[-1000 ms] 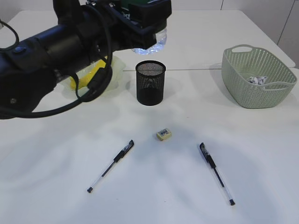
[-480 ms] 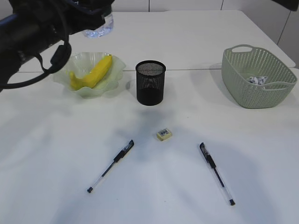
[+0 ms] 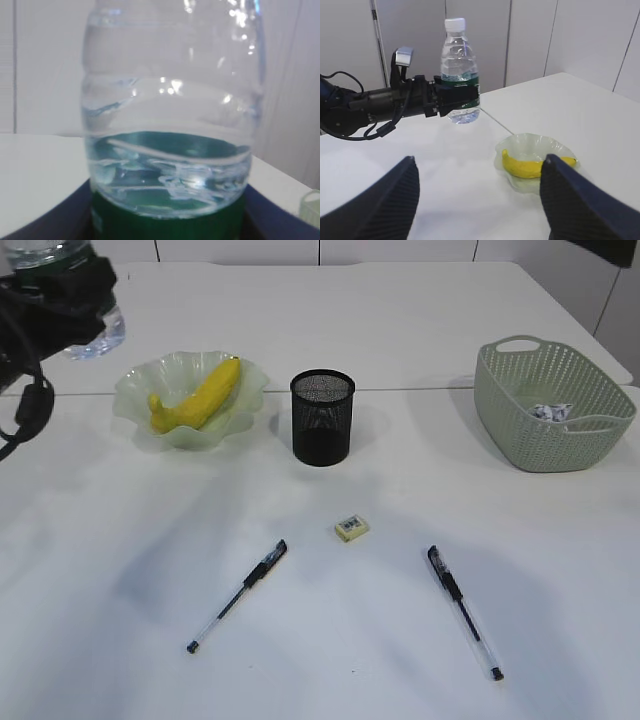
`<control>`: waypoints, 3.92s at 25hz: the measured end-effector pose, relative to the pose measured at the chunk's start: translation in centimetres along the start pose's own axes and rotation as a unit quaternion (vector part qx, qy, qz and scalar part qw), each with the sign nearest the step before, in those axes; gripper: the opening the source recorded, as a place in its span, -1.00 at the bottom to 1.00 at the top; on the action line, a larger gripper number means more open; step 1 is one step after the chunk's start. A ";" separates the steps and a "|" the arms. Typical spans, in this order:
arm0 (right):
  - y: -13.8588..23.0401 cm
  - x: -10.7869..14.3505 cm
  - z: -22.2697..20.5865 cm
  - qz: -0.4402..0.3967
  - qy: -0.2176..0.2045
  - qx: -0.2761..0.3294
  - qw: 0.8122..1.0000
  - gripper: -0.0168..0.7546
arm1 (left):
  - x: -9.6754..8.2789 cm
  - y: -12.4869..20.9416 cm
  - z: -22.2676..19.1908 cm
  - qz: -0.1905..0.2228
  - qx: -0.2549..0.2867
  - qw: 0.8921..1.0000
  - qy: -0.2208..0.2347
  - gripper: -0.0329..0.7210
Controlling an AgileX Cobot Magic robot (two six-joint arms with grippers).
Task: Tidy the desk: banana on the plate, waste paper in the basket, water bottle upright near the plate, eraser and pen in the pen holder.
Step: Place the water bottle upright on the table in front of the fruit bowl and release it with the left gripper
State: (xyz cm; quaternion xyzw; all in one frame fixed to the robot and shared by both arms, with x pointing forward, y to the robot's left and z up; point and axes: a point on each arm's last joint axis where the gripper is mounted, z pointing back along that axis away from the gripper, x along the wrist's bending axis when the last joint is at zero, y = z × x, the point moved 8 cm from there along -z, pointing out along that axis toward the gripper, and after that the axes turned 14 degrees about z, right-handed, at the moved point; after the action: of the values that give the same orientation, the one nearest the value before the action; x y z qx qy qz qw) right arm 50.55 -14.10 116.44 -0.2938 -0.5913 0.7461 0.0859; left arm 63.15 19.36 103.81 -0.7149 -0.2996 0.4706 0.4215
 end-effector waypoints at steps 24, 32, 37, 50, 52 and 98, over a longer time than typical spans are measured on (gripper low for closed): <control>0.4 -0.1 0.0 0.003 0.004 0.013 1.000 0.48 | 12.5 4.7 3.1 -0.037 0.056 0.984 -0.166 0.10; 0.6 -0.1 0.0 0.002 0.003 0.016 1.000 0.48 | 14.1 7.0 2.3 -0.035 0.077 0.981 -0.174 0.10; 0.6 -0.1 0.0 0.002 0.003 0.016 1.000 0.48 | 14.8 8.4 1.6 -0.037 0.088 0.980 -0.172 0.10; 0.6 -0.1 0.0 0.002 0.003 0.017 1.000 0.48 | 16.3 10.8 -0.9 -0.045 0.099 0.982 -0.153 0.10; 0.6 -0.1 0.0 0.002 0.003 0.017 1.000 0.48 | 16.5 11.4 -1.0 -0.046 0.106 0.982 -0.150 0.10; 0.6 -0.1 0.0 -0.003 0.003 0.017 1.000 0.48 | 17.6 19.3 2.8 -0.013 0.185 0.973 -0.138 0.54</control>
State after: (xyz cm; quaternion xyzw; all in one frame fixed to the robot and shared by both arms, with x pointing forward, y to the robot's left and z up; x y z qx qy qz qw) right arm 50.76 -14.33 115.92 -0.2932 -0.5786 0.7551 0.0952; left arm 67.79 25.82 78.73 -0.5488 -0.2721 0.6064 0.5071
